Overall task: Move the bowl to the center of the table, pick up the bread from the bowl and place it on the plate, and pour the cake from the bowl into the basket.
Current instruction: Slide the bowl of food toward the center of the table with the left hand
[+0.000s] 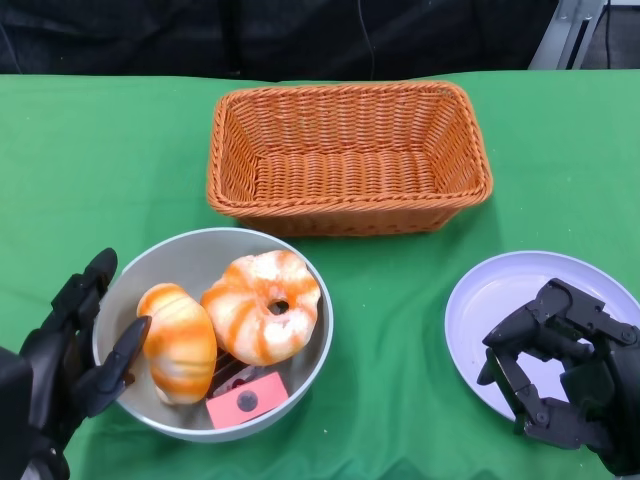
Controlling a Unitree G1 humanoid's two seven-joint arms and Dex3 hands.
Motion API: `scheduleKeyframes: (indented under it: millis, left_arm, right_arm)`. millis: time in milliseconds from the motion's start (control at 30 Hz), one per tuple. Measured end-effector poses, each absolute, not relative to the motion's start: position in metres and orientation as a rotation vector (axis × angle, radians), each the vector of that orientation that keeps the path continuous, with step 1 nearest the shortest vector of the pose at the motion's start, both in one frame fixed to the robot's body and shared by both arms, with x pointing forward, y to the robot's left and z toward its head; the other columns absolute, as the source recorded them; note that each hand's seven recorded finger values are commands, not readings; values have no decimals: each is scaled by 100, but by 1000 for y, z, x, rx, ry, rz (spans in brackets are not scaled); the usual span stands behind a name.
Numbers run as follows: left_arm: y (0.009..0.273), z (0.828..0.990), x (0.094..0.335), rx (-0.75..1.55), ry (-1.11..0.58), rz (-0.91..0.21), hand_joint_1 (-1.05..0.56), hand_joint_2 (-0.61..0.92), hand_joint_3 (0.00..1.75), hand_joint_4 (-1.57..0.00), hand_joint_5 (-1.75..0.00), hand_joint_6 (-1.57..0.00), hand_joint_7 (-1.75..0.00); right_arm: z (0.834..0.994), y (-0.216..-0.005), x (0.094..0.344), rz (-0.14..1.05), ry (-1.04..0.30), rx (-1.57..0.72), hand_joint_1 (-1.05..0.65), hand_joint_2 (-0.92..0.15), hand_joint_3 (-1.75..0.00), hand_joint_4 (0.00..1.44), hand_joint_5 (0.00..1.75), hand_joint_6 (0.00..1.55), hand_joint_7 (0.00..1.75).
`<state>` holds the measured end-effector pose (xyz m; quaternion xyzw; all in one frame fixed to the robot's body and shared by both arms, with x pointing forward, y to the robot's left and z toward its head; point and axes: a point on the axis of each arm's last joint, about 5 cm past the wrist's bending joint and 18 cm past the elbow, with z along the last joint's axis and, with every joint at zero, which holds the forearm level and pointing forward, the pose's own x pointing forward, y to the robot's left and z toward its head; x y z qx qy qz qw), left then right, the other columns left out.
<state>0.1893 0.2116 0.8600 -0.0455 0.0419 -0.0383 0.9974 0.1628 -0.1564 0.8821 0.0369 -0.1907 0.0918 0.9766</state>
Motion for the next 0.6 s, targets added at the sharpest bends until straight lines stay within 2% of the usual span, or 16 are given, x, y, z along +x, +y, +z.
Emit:
scheduleKeyframes:
  millis: [267,600]
  left_arm:
    - [205,865,184,-121,60,-97,-82,92,40,-18,-4,-11,-2]
    - [195,874,183,-145,54,-132,-79,92,42,-21,-3,-14,-1]
  right_arm:
    - [882,-156,163,189,-385,70,-12,-58,-90,75,149,67,123]
    - [880,-156,163,194,-378,72,-13,-54,-95,75,149,68,123]
